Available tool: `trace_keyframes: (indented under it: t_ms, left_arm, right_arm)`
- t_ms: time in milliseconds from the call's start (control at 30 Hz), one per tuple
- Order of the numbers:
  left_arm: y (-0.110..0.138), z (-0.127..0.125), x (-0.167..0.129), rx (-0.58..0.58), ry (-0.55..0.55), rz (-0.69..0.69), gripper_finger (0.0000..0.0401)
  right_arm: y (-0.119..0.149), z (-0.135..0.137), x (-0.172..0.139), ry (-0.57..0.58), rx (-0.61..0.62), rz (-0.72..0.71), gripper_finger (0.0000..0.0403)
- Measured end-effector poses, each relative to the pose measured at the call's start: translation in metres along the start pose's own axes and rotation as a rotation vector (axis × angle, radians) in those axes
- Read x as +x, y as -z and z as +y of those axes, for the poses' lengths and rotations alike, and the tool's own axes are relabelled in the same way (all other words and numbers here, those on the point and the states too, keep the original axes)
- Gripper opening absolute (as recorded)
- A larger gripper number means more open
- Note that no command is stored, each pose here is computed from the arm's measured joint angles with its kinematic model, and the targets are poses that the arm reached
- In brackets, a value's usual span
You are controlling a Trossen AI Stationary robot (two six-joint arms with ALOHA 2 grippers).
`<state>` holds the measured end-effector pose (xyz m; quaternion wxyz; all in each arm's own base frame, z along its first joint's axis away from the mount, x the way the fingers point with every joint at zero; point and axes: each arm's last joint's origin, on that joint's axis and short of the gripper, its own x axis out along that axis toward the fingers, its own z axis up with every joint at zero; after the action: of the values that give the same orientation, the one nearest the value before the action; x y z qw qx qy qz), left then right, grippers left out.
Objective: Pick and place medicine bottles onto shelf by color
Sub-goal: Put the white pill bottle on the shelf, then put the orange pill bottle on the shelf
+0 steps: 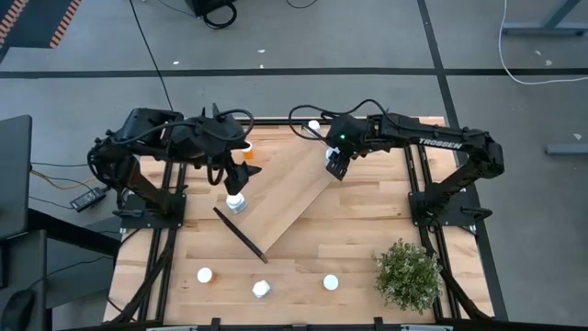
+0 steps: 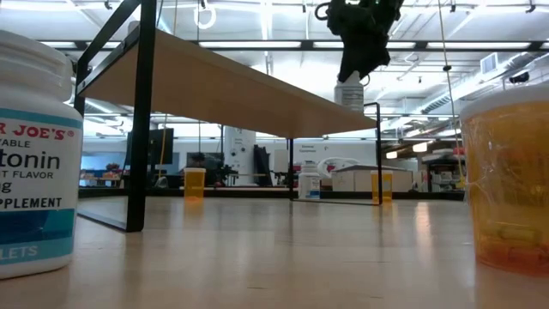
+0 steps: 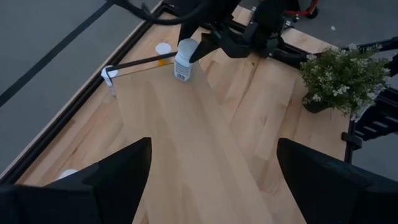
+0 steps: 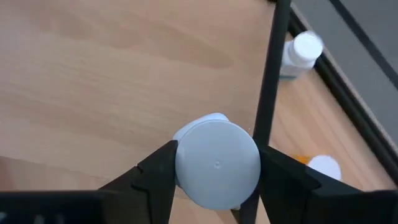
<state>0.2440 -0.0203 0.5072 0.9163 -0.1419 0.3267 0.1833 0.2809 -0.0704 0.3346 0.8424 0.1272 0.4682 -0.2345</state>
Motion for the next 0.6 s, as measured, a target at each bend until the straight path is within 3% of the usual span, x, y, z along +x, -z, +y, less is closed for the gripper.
trace_keyframes:
  t_ms: [300,600]
  left_arm:
    - [0.001,0.0,-0.001,0.001,0.016,0.009,0.0352]
    - [0.01,0.001,-0.002,0.052,-0.003,0.099,0.0352]
  right_arm:
    - [0.001,0.003,0.006,-0.021,0.041,-0.018,0.0248]
    - [-0.015,0.003,-0.019,-0.043,0.091,-0.089,0.0294]
